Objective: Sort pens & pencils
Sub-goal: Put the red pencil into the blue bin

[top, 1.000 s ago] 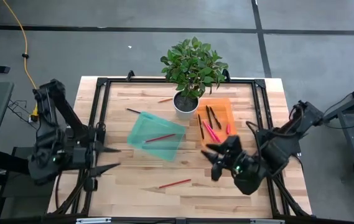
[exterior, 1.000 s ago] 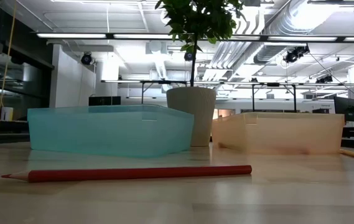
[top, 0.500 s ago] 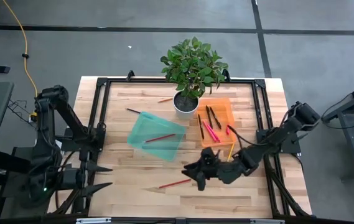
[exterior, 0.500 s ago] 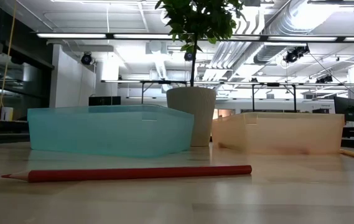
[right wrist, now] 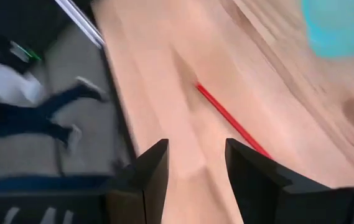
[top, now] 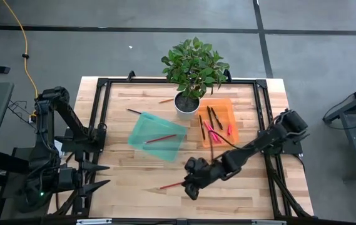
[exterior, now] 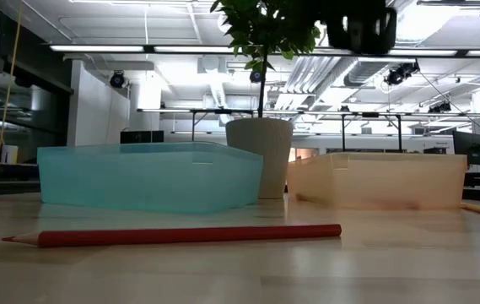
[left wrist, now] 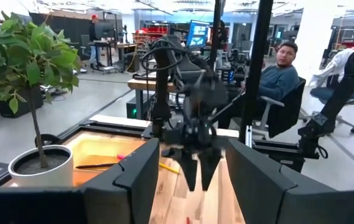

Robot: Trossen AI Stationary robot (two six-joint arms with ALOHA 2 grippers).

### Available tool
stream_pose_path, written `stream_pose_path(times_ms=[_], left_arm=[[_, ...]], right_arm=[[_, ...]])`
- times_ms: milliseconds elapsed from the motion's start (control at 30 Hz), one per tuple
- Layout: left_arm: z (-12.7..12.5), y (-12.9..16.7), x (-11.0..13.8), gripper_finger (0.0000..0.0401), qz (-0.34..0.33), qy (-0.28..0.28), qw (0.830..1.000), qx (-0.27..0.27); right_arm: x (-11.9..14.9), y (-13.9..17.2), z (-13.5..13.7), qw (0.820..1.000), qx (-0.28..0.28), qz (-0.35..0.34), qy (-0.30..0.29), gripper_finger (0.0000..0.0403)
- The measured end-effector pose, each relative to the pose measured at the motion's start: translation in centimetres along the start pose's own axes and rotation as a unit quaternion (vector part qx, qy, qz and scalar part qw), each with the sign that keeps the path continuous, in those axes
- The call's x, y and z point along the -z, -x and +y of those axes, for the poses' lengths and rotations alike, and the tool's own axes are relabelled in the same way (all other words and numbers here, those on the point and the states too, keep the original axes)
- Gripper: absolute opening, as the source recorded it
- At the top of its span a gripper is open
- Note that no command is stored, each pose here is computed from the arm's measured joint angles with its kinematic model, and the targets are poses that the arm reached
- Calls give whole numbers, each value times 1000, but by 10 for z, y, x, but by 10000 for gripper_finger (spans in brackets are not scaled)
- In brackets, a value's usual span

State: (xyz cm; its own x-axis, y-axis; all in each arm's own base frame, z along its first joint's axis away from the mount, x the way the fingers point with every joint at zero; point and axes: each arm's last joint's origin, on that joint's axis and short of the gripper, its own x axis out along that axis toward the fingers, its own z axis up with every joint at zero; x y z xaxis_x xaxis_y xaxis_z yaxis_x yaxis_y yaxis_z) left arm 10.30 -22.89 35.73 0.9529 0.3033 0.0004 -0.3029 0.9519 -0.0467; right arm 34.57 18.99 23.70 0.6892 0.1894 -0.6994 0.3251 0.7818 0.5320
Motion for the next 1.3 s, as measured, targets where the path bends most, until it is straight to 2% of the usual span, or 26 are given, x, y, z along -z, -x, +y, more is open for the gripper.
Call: stream_pose_path(times_ms=[200,300,533,667,1033,1300], left_arm=[[2,0,-1,173,0,-1,1000,0],[4,0,-2,173,0,1,1000,0],[10,0,-2,172,0,3,1000,0],[12,0,0,172,0,0,1000,0],[16,0,5,172,6,7,1000,8],[17,0,5,172,9,13,1000,11]], right_arm=[[-12,-27,4,996,19,65,62,149],[-16,-42,0,989,51,100,93,149],[-22,-58,-6,972,80,157,152,149],[-22,-61,-9,967,73,177,167,149],[-25,-63,-24,952,98,206,205,149],[-19,-89,-40,940,94,245,217,149]])
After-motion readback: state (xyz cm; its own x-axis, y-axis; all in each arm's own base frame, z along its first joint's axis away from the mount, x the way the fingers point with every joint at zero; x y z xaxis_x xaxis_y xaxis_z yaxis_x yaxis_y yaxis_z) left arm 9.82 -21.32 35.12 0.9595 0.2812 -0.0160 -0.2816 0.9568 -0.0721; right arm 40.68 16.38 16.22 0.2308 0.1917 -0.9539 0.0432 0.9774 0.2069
